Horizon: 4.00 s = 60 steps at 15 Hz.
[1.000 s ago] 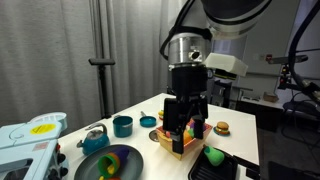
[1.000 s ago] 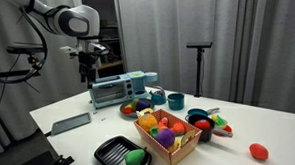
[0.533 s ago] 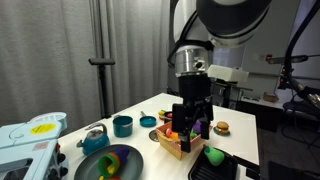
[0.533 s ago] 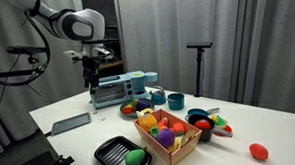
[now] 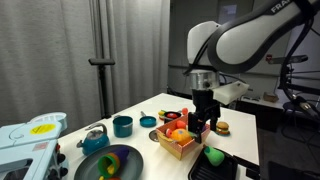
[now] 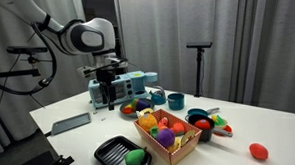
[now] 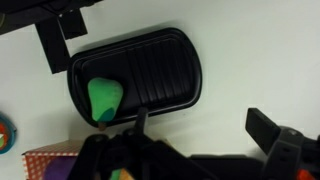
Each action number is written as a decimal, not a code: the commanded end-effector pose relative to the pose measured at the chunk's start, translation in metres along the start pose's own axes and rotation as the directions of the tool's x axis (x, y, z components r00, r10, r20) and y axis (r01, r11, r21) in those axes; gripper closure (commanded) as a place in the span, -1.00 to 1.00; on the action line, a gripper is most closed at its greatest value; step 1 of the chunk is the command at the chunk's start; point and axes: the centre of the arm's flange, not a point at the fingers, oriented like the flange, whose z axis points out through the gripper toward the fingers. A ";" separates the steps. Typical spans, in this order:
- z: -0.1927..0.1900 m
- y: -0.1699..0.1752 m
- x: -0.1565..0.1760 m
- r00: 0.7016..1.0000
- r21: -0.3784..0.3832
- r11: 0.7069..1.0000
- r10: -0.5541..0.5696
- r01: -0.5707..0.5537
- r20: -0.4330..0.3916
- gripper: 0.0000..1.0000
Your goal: Put the pear plushy in the basket
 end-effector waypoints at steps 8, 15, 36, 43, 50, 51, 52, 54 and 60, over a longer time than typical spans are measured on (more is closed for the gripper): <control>0.054 0.056 0.005 0.975 -0.091 0.972 0.220 -0.219 0.006 -1.00; 0.058 0.056 0.006 0.968 -0.080 0.965 0.249 -0.249 -0.014 -1.00; 0.202 0.090 0.069 0.946 -0.319 0.891 0.313 -0.324 -0.089 -1.00; 0.195 0.090 0.067 0.935 -0.320 0.879 0.338 -0.354 -0.106 -0.03; 0.172 0.102 0.068 0.916 -0.257 0.880 0.385 -0.401 -0.111 0.83; 0.165 0.101 0.068 0.914 -0.237 0.883 0.390 -0.405 -0.110 0.94; 0.158 0.100 0.069 0.913 -0.218 0.886 0.393 -0.408 -0.109 0.95; 0.139 0.096 0.069 0.914 -0.169 0.899 0.389 -0.404 -0.112 0.93; 0.066 0.079 0.073 0.930 -0.031 0.942 0.323 -0.333 -0.175 0.90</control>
